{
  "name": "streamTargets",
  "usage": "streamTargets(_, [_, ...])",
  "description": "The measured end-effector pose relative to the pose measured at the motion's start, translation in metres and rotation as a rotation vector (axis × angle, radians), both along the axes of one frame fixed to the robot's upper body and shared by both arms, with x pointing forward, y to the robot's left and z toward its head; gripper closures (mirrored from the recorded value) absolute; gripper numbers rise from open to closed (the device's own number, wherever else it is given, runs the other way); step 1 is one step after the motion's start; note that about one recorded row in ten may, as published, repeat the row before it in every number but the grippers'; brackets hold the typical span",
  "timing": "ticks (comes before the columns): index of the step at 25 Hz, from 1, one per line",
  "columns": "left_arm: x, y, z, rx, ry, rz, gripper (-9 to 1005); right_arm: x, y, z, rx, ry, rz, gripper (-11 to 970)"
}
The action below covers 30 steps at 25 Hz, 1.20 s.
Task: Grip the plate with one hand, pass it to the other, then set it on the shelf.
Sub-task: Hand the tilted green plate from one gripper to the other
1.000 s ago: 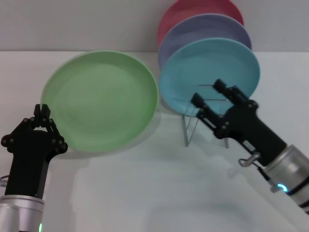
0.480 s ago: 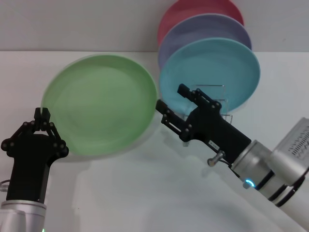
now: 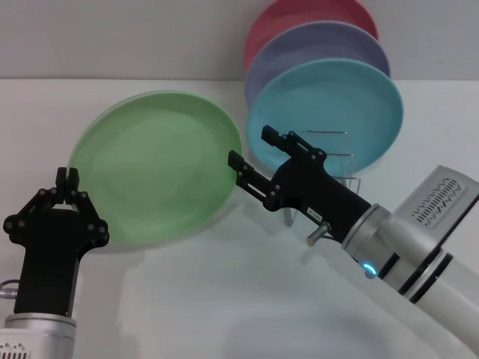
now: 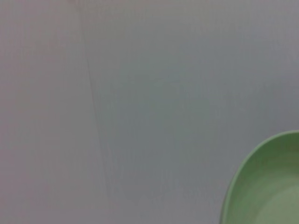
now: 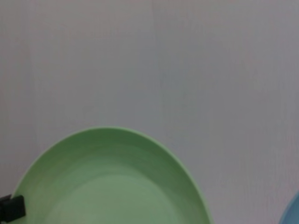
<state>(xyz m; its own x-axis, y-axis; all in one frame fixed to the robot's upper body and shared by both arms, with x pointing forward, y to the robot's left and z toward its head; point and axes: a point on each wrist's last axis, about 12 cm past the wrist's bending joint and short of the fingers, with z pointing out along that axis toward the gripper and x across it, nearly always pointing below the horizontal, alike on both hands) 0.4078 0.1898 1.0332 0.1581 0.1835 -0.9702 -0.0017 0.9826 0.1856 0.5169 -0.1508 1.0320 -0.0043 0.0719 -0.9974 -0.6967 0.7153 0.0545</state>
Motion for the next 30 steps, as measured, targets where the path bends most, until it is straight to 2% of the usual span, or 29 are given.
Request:
streamTargets(9, [-0.002, -0.002, 0.003, 0.051, -0.004, 0.028, 960, 0.009, 0.008, 0.001, -0.061, -0.008, 0.011, 351])
streamTargets(19, [-0.003, -0.003, 0.002, 0.073, -0.012, 0.011, 959, 0.015, 0.017, 0.005, -0.085, -0.014, 0.031, 377])
streamTargets(24, [-0.003, -0.004, 0.003, 0.101, -0.017, 0.007, 958, 0.017, 0.017, 0.005, -0.091, -0.018, 0.033, 616])
streamTargets(30, [-0.003, -0.005, 0.003, 0.11, -0.018, 0.008, 958, 0.018, 0.017, 0.006, -0.093, -0.02, 0.034, 738])
